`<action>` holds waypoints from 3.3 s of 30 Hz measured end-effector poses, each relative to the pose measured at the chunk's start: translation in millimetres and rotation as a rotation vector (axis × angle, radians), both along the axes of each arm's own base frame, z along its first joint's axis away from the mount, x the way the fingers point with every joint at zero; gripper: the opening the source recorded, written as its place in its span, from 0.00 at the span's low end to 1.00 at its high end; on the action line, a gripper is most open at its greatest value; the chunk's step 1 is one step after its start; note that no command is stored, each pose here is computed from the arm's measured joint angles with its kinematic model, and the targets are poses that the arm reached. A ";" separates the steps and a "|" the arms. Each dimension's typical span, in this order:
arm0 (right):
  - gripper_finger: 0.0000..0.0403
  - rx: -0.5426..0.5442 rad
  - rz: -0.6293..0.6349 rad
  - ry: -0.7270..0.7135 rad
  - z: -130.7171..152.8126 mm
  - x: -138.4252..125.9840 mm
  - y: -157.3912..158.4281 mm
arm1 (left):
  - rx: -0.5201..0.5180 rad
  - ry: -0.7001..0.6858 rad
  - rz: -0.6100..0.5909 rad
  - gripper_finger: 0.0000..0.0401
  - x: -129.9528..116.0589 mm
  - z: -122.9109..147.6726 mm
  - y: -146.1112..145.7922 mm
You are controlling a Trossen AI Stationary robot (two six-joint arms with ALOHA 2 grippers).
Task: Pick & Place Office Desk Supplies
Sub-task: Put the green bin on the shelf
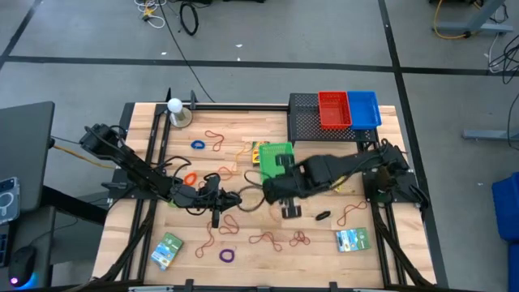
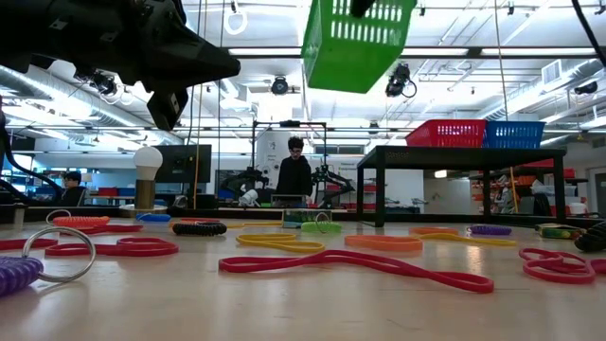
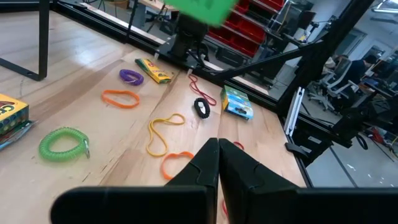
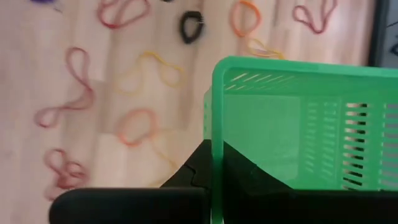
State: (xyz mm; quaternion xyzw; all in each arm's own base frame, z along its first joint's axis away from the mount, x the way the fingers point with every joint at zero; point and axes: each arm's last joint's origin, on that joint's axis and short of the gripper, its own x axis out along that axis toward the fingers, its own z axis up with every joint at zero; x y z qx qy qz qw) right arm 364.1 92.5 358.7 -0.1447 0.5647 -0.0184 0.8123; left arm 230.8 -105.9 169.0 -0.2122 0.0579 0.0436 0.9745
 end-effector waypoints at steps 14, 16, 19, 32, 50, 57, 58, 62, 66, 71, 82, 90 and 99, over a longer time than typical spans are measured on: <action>0.03 -0.150 0.006 0.125 2.0 6.6 -115.3 | 0.000 0.000 0.000 0.04 0.0 0.1 0.0; 0.03 -0.154 -0.026 0.142 2.0 4.1 -135.7 | 0.000 0.000 0.000 0.04 0.0 0.1 0.0; 0.03 -0.150 -0.054 0.164 1.8 -0.7 -163.3 | 0.000 0.000 0.000 0.04 0.0 0.1 0.0; 0.02 -0.058 -0.041 0.168 1.2 -14.5 -217.2 | 0.000 -0.001 0.000 0.04 0.0 0.2 0.0; 0.03 -0.070 -0.076 0.031 41.4 -52.8 -230.4 | 0.000 0.000 0.000 0.04 -0.1 0.2 0.0; 0.03 -0.078 -0.073 0.029 45.6 -72.5 -230.6 | 0.000 0.000 0.000 0.04 -0.1 0.1 -0.1; 0.03 -0.077 -0.077 0.032 43.6 -75.9 -230.8 | 0.000 0.000 0.000 0.04 -0.1 0.1 0.1; 0.03 -0.102 -0.067 -0.012 43.4 -90.8 -226.5 | 0.000 0.000 0.000 0.04 0.0 0.2 0.0; 0.03 -0.098 -0.046 -0.114 49.3 -100.8 -219.9 | 0.000 0.000 0.000 0.04 -0.1 0.1 0.0; 0.03 -0.087 -0.038 -0.076 40.4 -109.9 -221.9 | 0.000 0.000 0.000 0.04 -0.1 0.1 -0.1; 0.03 -0.039 -0.053 0.048 4.0 -115.3 -237.2 | 0.000 0.000 0.000 0.04 -0.1 0.1 -0.1; 0.03 -0.026 -0.076 -0.021 -2.3 -109.3 -242.1 | 0.000 0.000 0.000 0.04 -0.1 0.1 0.0; 0.03 0.034 -0.100 -0.069 -11.7 -93.8 -245.9 | 0.000 -0.001 0.000 0.04 -0.1 0.2 -0.1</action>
